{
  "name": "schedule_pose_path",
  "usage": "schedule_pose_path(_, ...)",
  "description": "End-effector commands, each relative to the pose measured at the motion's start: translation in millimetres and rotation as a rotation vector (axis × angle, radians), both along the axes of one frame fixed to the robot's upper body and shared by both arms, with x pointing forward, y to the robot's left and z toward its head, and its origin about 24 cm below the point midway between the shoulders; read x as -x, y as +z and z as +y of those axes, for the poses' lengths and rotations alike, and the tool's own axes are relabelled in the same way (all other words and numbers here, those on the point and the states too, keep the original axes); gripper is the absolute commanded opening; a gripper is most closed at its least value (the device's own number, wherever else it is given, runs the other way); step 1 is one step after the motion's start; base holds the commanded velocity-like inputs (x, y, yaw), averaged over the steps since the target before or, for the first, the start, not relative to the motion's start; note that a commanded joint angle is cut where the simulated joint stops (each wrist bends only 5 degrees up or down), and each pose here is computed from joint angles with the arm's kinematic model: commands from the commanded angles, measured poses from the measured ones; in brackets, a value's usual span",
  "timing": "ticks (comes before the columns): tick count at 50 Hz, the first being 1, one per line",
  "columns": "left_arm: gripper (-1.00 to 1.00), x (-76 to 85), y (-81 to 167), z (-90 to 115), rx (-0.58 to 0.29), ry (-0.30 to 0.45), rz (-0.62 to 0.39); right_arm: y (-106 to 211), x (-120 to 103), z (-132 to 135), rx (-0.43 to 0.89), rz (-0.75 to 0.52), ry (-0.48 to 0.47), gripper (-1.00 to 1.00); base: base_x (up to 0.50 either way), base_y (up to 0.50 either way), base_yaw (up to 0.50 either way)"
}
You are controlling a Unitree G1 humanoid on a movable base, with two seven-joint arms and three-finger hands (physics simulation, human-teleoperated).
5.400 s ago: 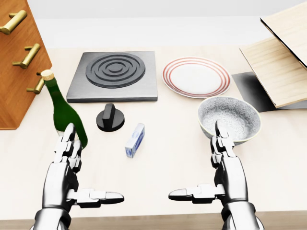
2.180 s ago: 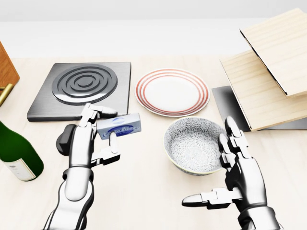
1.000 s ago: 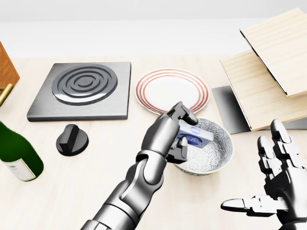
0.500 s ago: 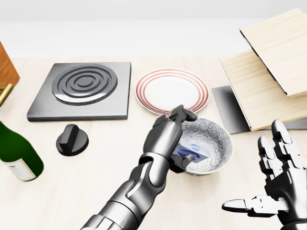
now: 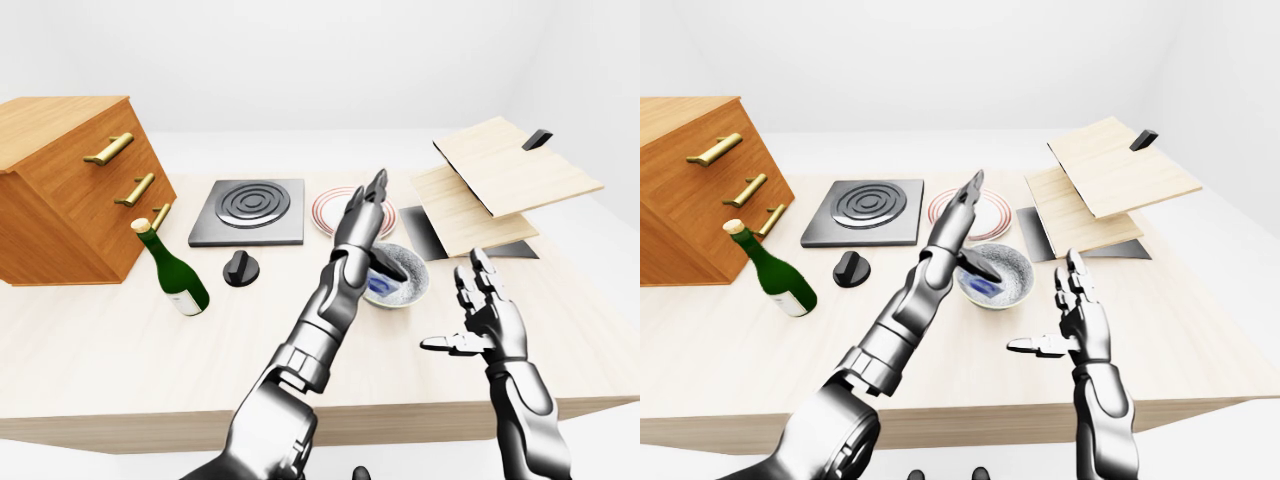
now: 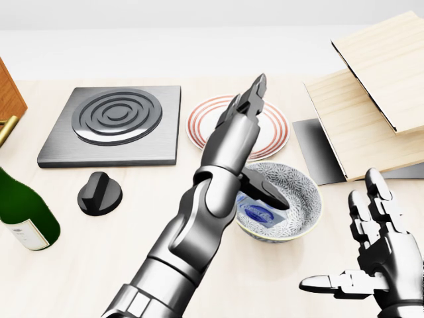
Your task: Pick up the cream cheese and put it in the bowl.
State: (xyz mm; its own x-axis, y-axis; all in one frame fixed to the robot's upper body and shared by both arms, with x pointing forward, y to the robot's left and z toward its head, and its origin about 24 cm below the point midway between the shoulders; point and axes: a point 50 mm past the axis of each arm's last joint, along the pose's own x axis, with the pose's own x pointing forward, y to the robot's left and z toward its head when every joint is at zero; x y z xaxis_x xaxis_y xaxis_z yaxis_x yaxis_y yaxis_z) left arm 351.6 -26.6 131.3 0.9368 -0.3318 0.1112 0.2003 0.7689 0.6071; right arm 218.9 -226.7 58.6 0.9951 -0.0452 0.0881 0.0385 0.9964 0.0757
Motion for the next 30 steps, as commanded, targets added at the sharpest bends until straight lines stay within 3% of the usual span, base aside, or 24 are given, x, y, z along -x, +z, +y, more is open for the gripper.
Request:
schedule_pose_path(1, 1.00, 25.1, 80, -7, 0.162, -0.190, -0.224, -4, -2, 2, 0.006, 0.009, 0.004, 1.00, 0.00, 0.00, 0.00)
schedule_pose_path(6, 1.00, 45.0, 101, -6, 0.199, -0.265, -0.306, -3, -2, 3, 0.006, 0.007, 0.007, 1.00, 0.00, 0.00, 0.00)
schedule_pose_path(9, 1.00, 50.4, 101, -2, 0.214, -0.274, -0.313, -1, 0, 3, 0.002, 0.004, 0.007, 1.00, 0.00, 0.00, 0.00)
schedule_pose_path(14, 1.00, 67.7, 92, 24, 0.292, -0.280, -0.316, 11, 9, 2, -0.010, -0.034, 0.003, 1.00, 0.00, 0.00, 0.00)
schedule_pose_path(19, 1.00, 91.1, 67, 68, 0.377, -0.235, -0.280, 31, 16, 2, 0.011, -0.097, -0.041, 1.00, 0.00, 0.00, 0.00)
schedule_pose_path(20, 1.00, 98.1, 51, 82, 0.387, -0.202, -0.235, 37, 18, 5, 0.017, -0.109, -0.038, 1.00, 0.00, 0.00, 0.00)
schedule_pose_path(26, 1.00, 104.8, 3, 121, 0.435, -0.050, -0.071, 53, 24, 20, 0.076, -0.159, -0.043, 1.00, 0.00, 0.00, 0.00)
schedule_pose_path(30, 1.00, 108.0, -25, 135, 0.456, 0.019, 0.038, 67, 24, 27, 0.113, -0.213, -0.070, 1.00, 0.00, 0.00, 0.00)
